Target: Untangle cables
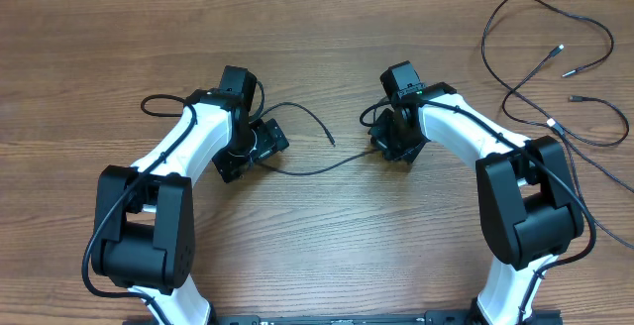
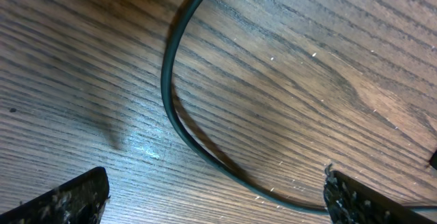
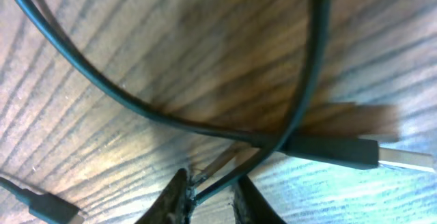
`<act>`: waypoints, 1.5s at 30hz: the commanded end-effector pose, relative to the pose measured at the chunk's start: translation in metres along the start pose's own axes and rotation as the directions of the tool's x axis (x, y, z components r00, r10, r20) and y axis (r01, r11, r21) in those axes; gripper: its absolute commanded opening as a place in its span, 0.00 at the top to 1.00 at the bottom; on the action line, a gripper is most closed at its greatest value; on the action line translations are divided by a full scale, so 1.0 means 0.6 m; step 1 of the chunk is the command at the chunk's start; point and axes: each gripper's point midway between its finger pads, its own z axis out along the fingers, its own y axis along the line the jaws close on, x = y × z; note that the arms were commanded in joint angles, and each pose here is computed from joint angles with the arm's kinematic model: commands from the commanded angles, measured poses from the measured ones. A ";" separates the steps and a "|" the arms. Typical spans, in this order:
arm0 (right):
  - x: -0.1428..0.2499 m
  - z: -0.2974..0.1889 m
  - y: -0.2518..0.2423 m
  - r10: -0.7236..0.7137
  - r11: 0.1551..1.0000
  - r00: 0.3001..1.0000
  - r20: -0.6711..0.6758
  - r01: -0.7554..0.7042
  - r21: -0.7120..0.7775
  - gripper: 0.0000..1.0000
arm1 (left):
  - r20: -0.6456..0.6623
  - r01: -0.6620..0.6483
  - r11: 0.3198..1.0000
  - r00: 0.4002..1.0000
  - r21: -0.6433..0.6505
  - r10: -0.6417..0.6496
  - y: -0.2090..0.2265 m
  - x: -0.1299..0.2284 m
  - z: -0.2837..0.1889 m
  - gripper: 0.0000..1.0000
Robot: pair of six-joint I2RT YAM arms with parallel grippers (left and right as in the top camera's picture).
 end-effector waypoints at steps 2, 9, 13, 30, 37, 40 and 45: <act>-0.016 0.019 -0.016 0.000 0.999 0.999 0.051 -0.002 0.042 0.93 | 0.007 -0.014 1.000 1.000 -0.012 0.014 0.004 -0.005 0.002 0.01; -0.041 0.016 0.015 -0.016 0.999 0.993 0.116 0.019 -0.027 0.96 | 0.007 -0.014 1.000 1.000 -0.012 0.014 0.004 -0.005 0.002 0.01; -0.061 -0.002 0.034 -0.091 0.994 0.985 0.147 0.099 -0.048 0.96 | 0.007 -0.014 1.000 1.000 -0.012 0.014 0.004 -0.005 0.002 0.00; -0.154 -0.404 0.129 -0.162 0.935 0.815 0.556 0.306 -0.177 0.96 | 0.007 -0.014 1.000 1.000 -0.012 0.014 0.004 -0.005 0.002 0.00; -0.125 -0.611 0.109 -0.132 0.895 0.660 0.740 0.400 -0.196 0.96 | 0.007 -0.014 1.000 1.000 -0.012 0.014 0.004 -0.005 0.002 0.01; -0.110 -0.596 0.086 -0.157 0.910 0.695 0.702 0.378 -0.170 0.73 | 0.007 -0.014 1.000 1.000 -0.012 0.014 0.004 -0.005 0.002 0.00; -0.094 -0.520 0.056 -0.174 0.948 0.801 0.572 0.294 -0.124 0.00 | 0.007 -0.014 1.000 1.000 -0.012 0.014 0.004 -0.005 0.002 0.01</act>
